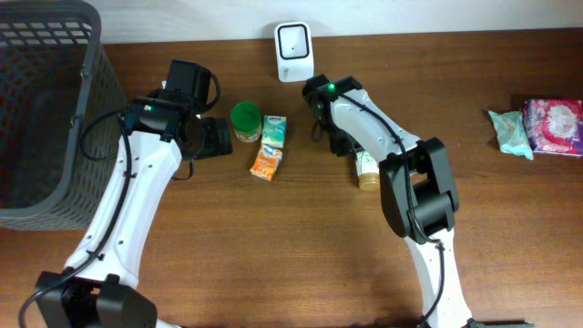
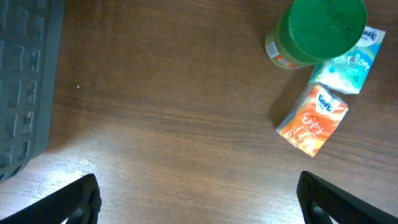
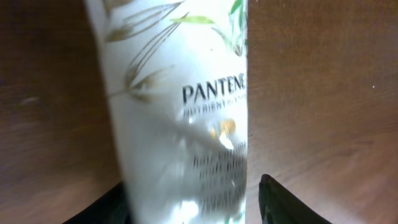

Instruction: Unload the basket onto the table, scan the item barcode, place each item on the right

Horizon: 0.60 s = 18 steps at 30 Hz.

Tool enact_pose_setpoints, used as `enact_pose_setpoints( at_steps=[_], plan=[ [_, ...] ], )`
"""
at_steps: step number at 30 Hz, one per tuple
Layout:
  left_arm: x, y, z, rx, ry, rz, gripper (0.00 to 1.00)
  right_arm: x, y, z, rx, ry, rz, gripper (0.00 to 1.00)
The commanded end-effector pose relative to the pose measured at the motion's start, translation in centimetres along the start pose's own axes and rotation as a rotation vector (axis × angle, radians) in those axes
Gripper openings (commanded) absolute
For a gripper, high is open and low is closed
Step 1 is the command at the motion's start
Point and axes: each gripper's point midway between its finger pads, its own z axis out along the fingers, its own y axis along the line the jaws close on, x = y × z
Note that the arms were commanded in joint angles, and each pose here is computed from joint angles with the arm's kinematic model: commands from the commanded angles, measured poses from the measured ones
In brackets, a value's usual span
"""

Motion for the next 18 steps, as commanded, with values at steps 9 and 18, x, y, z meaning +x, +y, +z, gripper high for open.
enact_pose_setpoints(
  at_steps=[9,18],
  plan=[
    [-0.1,0.1,-0.1,-0.007,-0.009,-0.009,0.99,-2.3,-1.3,-6.1,-0.650,0.108,-0.107,0.99],
    [-0.1,0.1,-0.1,-0.006,-0.009,-0.009,0.99,0.0,1.5,1.2,-0.644,0.177,-0.089,0.90]
  ],
)
